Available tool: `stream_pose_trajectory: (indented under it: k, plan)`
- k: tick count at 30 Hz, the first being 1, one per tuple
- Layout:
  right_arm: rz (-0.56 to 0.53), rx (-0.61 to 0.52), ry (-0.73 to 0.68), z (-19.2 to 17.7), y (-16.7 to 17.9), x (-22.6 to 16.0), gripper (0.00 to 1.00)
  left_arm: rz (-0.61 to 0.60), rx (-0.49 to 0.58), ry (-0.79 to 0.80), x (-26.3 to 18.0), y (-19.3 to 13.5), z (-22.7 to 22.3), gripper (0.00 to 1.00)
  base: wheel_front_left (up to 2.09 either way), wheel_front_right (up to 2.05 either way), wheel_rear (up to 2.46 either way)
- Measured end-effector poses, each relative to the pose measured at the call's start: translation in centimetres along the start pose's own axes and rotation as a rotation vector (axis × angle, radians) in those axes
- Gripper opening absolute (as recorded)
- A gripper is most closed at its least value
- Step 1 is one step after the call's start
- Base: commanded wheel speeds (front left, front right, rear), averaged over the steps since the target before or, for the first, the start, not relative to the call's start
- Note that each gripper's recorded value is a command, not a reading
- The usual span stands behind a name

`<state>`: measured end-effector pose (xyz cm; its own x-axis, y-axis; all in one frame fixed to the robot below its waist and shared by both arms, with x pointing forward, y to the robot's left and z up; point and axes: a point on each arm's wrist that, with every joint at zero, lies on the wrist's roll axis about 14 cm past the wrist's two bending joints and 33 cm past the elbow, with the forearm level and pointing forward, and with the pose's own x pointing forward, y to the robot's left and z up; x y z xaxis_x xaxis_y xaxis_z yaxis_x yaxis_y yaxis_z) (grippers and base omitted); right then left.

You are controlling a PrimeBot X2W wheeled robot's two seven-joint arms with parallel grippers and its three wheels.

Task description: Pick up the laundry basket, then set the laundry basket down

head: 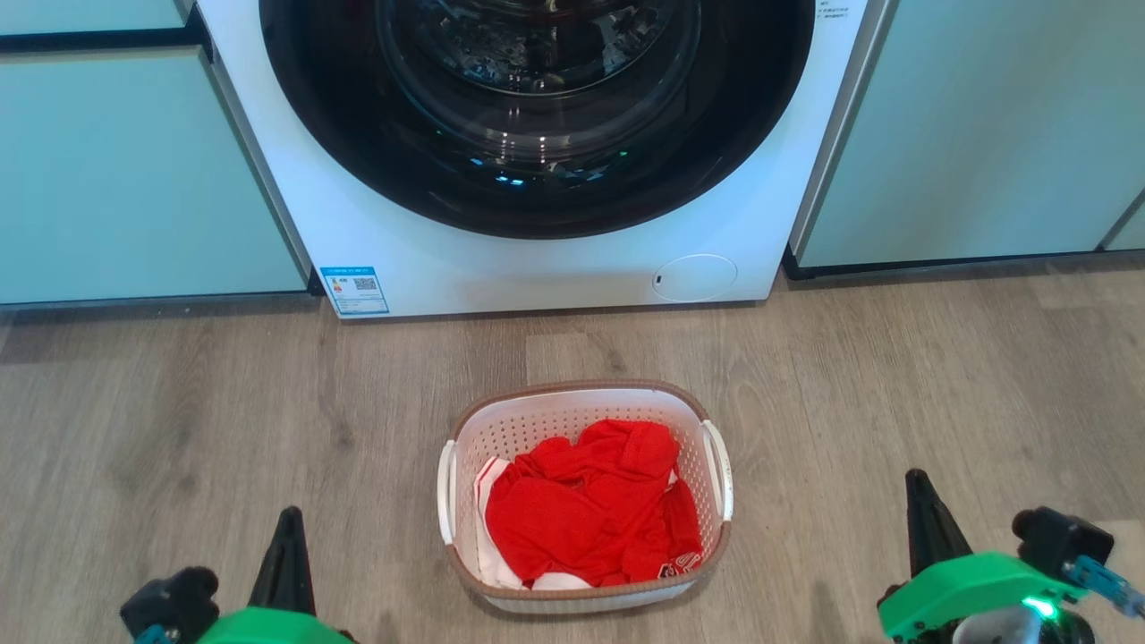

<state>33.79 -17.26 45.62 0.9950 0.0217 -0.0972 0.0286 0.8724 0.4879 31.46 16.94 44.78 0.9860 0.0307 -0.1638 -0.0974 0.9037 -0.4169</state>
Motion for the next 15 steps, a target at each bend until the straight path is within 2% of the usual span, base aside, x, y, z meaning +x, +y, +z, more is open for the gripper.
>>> stream_pose_trajectory:
  k: [15]
  plan:
    - [-0.030, 0.154, -0.006, 0.53, -0.59, 0.52, 0.00, 0.002, -0.164, 0.023, 0.76, 0.07, -0.01, 0.00, 0.00, 0.00, 0.00]
